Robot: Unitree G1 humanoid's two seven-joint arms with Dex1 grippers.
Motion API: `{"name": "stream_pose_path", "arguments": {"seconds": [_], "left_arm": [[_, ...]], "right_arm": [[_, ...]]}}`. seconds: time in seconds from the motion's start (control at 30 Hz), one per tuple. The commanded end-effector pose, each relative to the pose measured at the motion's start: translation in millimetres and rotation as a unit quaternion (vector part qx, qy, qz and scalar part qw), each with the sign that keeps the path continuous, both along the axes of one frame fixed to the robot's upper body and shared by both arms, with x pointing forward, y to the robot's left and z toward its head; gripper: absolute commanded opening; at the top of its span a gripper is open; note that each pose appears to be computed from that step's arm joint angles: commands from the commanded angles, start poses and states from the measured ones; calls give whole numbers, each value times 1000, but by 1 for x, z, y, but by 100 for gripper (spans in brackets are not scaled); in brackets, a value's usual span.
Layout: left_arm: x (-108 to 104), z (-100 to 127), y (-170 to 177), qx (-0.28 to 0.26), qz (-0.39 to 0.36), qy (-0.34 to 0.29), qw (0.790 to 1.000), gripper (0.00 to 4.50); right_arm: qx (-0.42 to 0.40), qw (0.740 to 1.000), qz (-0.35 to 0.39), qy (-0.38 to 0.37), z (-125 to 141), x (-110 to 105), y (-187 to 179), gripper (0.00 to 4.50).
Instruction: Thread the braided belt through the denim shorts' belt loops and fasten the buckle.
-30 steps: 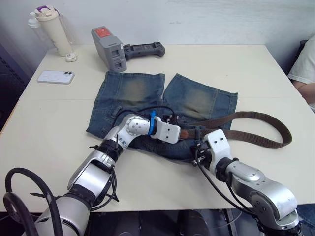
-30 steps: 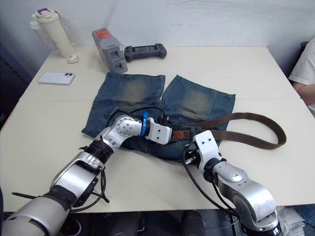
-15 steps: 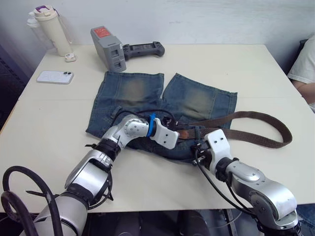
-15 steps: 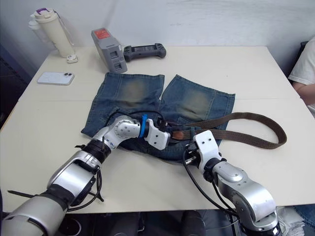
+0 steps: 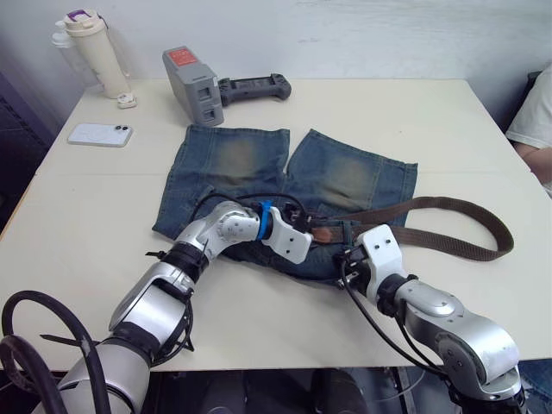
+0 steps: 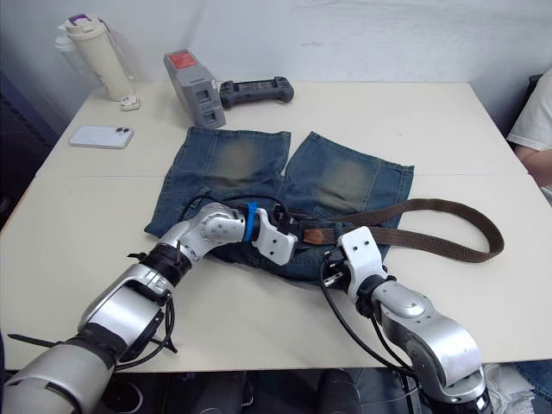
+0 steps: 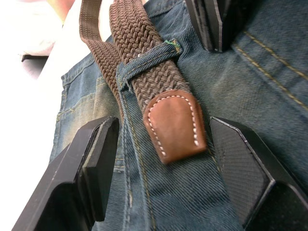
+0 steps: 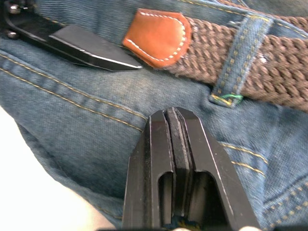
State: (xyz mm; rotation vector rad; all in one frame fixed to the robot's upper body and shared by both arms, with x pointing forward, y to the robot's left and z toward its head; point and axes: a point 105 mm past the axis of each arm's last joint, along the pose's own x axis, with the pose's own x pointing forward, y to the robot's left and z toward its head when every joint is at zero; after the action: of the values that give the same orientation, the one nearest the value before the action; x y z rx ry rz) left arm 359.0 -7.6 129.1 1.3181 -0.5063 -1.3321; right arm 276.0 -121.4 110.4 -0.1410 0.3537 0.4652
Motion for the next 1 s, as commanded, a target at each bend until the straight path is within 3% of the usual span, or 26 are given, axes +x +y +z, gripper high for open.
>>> {"name": "stream_pose_path", "arguments": {"seconds": [0.03,0.23,0.37,0.63,0.83,1.0], "left_arm": [[1,-32,8,65,17,27,997,248],[4,-32,10,54,28,35,998,3],[5,-27,11,33,37,43,998,3],[7,23,20,-12,23,15,1000,3],[6,63,41,1,25,-6,1000,3],[0,79,44,22,12,-16,1000,3]], "right_arm": [[4,1000,-6,-18,9,-1,-3,0],[5,1000,-7,-16,8,0,-3,0],[6,1000,-4,-13,7,-1,-2,0],[4,1000,-3,-1,2,0,-4,0],[-2,997,-62,49,-19,5,-21,0],[0,996,-72,54,-21,8,-24,0]]}}
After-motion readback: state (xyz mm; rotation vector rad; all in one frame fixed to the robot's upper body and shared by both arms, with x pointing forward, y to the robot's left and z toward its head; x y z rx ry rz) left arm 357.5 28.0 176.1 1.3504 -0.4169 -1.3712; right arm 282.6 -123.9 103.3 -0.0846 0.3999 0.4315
